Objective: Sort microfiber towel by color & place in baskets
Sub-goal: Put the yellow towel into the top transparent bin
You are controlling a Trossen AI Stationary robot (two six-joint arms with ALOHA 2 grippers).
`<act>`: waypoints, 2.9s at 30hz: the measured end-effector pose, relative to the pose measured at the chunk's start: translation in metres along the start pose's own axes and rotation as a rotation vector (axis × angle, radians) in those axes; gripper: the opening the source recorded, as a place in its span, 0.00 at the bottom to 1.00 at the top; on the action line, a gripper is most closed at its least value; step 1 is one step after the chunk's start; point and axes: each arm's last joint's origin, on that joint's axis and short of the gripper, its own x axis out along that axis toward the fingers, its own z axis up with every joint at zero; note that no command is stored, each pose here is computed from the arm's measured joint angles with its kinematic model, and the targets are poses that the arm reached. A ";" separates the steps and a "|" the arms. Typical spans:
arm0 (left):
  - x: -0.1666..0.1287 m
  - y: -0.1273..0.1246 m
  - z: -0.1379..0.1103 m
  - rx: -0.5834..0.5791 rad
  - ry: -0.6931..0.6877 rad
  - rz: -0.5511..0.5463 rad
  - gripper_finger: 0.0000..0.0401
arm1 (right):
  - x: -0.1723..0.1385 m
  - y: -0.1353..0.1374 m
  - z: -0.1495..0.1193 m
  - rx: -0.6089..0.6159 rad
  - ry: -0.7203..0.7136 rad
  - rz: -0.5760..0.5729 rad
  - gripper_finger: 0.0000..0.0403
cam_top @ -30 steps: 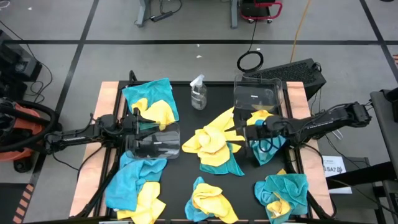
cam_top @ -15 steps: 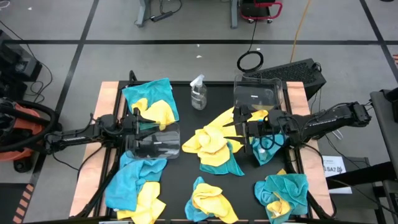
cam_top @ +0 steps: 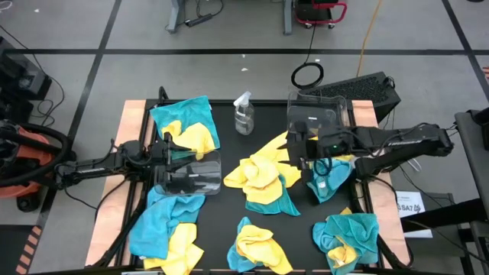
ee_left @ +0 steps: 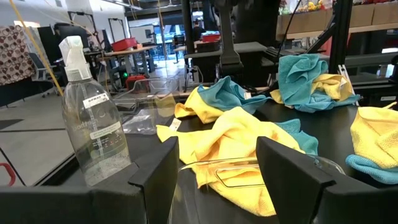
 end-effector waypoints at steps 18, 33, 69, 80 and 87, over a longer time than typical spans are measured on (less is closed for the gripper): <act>0.000 0.000 0.000 0.000 0.000 0.000 0.55 | 0.080 0.016 -0.044 0.139 0.625 0.120 0.48; 0.000 0.000 0.000 0.000 0.000 0.001 0.55 | 0.133 0.016 -0.074 0.222 0.749 0.028 0.48; 0.000 0.000 0.000 0.000 0.000 0.000 0.55 | 0.176 0.021 -0.082 0.313 0.618 0.039 0.01; 0.000 0.000 0.000 0.000 -0.001 0.002 0.55 | 0.151 0.003 -0.035 0.253 0.423 0.009 0.00; 0.000 0.000 0.000 0.000 0.000 0.005 0.55 | 0.110 -0.020 0.000 0.191 0.286 -0.127 0.00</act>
